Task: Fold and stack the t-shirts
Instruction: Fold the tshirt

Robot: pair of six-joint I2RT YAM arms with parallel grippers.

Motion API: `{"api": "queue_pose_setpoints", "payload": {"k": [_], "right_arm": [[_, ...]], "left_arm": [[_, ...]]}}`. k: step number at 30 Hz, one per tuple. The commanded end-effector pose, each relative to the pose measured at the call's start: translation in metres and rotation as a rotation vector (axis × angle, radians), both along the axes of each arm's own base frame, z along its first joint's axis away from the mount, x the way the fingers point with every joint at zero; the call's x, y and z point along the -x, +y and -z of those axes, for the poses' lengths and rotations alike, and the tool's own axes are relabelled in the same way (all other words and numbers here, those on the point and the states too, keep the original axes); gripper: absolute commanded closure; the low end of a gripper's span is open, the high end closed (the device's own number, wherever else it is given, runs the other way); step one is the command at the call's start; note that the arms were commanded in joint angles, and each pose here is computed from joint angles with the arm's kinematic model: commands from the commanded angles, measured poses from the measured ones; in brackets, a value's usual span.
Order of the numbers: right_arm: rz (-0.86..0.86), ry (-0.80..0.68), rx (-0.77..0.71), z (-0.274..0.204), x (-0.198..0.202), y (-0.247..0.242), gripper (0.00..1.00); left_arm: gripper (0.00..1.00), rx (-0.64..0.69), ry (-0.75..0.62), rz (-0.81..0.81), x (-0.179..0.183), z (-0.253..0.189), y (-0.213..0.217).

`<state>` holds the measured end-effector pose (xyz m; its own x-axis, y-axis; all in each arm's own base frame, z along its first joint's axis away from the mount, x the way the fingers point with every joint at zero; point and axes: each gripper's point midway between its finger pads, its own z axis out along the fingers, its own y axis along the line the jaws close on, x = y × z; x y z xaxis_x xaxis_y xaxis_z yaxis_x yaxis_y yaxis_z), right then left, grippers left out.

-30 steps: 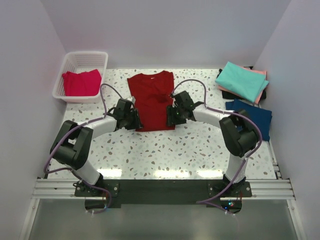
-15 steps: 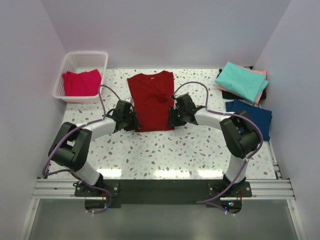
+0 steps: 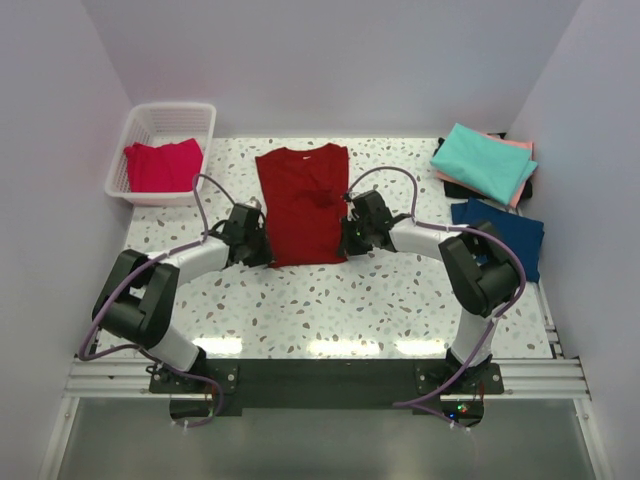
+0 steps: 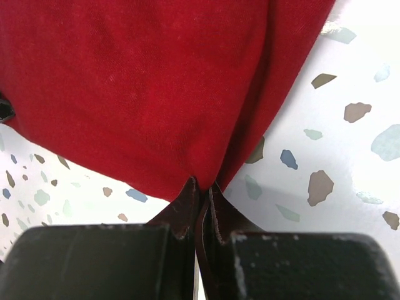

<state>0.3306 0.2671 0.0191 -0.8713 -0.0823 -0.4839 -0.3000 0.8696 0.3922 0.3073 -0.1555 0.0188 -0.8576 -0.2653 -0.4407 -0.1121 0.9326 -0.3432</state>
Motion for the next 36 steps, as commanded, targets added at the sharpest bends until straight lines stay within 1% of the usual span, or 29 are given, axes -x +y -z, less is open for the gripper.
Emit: {"api": "queue_pose_setpoints", "payload": {"k": [1, 2, 4, 8, 12, 14, 15, 17, 18, 20, 21, 23, 24, 26, 30, 32, 36], "right_arm": [[-0.008, 0.095, 0.055, 0.023, 0.026, -0.013, 1.00], [-0.008, 0.095, 0.056, 0.022, 0.027, -0.012, 1.00], [-0.006, 0.094, 0.058, 0.021, 0.029, -0.013, 1.00], [-0.011, 0.092, 0.057, 0.016, 0.036, -0.013, 1.00], [-0.033, 0.071, 0.066, 0.004, 0.051, -0.011, 1.00], [-0.053, 0.057, 0.095, 0.005, 0.065, -0.011, 1.00], [-0.071, 0.043, 0.092, -0.002, 0.074, -0.006, 1.00], [-0.081, 0.045, 0.108, 0.000, 0.089, -0.009, 1.00], [-0.083, 0.041, 0.114, -0.001, 0.097, -0.006, 1.00], [-0.070, -0.001, 0.138, -0.013, 0.101, -0.011, 1.00], [-0.057, -0.004, 0.136, -0.017, 0.103, -0.015, 1.00], [-0.035, -0.032, 0.094, -0.034, 0.107, -0.016, 1.00], [-0.030, -0.030, 0.090, -0.038, 0.110, -0.019, 1.00], [-0.008, -0.051, 0.052, -0.057, 0.112, -0.020, 1.00], [0.006, -0.082, 0.019, -0.084, 0.116, -0.024, 1.00], [0.015, -0.120, 0.009, -0.101, 0.110, -0.024, 1.00], [0.046, -0.172, 0.049, -0.121, 0.096, -0.029, 1.00]], "left_arm": [[0.83, -0.056, 0.127, -0.018, 0.032, 0.024, 0.017], [0.87, -0.052, 0.129, -0.013, 0.033, 0.025, 0.016], [1.00, -0.052, 0.139, -0.010, 0.035, 0.027, 0.016], [1.00, -0.048, 0.129, -0.013, 0.038, 0.023, 0.018], [1.00, -0.055, 0.089, -0.026, 0.039, 0.006, 0.023], [1.00, -0.065, 0.096, -0.032, 0.046, 0.003, 0.027], [1.00, -0.059, 0.079, -0.032, 0.047, -0.005, 0.027], [1.00, -0.060, 0.098, -0.046, 0.057, -0.007, 0.030], [1.00, -0.048, 0.078, -0.049, 0.059, -0.016, 0.030], [1.00, -0.075, 0.088, -0.071, 0.071, -0.020, 0.035], [1.00, -0.069, 0.057, -0.075, 0.072, -0.031, 0.035], [1.00, -0.077, 0.055, -0.090, 0.080, -0.041, 0.038], [1.00, -0.064, 0.025, -0.095, 0.081, -0.052, 0.038], [1.00, -0.057, 0.008, -0.104, 0.083, -0.066, 0.037], [1.00, -0.031, -0.047, -0.106, 0.081, -0.094, 0.030], [1.00, -0.028, -0.077, -0.109, 0.075, -0.108, 0.025], [1.00, -0.040, -0.138, -0.139, 0.056, -0.132, 0.022]]}}
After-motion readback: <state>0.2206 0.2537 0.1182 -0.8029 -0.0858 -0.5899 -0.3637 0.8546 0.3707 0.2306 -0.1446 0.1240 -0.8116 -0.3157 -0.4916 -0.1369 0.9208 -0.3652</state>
